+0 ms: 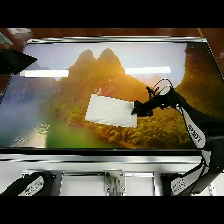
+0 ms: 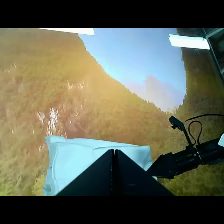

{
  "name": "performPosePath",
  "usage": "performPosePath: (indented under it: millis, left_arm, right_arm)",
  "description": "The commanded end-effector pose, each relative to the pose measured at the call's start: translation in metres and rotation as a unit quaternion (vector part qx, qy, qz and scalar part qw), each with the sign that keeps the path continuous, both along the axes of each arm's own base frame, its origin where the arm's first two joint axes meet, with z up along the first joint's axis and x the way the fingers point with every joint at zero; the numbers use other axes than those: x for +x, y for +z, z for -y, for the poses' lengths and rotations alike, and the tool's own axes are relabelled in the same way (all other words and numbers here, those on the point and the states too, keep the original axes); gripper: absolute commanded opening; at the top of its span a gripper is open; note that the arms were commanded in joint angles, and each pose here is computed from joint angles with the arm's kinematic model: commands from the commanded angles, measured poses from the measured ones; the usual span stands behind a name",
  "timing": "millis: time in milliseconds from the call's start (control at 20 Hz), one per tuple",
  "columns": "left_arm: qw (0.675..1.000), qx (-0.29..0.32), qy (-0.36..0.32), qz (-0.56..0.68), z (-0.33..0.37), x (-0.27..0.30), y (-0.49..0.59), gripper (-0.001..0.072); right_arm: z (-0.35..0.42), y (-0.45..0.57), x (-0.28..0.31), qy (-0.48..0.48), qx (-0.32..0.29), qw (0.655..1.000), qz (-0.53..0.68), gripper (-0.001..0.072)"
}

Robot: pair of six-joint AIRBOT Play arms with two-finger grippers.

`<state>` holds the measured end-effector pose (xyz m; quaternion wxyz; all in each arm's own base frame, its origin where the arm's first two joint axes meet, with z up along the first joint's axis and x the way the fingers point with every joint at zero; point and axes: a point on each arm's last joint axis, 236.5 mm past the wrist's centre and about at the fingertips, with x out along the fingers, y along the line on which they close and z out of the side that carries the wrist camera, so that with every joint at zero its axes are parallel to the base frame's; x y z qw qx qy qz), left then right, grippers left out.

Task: Fold the shirts.

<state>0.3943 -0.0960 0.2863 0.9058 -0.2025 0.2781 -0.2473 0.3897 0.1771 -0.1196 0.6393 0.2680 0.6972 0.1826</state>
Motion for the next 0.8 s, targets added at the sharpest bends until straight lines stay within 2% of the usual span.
performPosePath:
  millis: [0,100,200,400,550,750]
  left_arm:
    - [1.000,-0.010,0.008,-0.004,-0.001,0.002,0.001,0.0033]
    - [1.000,-0.010,0.008,-0.004,-0.001,0.002,0.001,0.0033]
    - [1.000,-0.010,0.008,-0.004,-0.001,0.002,0.001,0.0033]
    - [1.000,-0.009,0.005,-0.005,0.001,0.001,0.001,0.0033]
    - [1.000,-0.010,-0.009,-0.005,0.013,-0.002,0.001,0.0033]
    - [0.999,-0.009,-0.040,-0.005,0.037,-0.010,0.001,0.0034]
  right_arm:
    - [-0.011,0.004,0.021,0.026,0.008,0.998,0.065,0.0060]
    - [0.007,0.037,0.058,0.041,0.005,0.988,0.151,0.0059]
    - [0.052,0.079,0.101,0.005,-0.013,0.976,0.216,0.0060]
    - [0.196,0.144,0.143,-0.158,-0.043,0.952,0.259,0.0060]
    - [0.306,0.145,0.106,-0.256,-0.054,0.941,0.215,0.0060]
    - [0.428,0.112,0.002,-0.343,-0.125,0.926,0.095,0.0060]
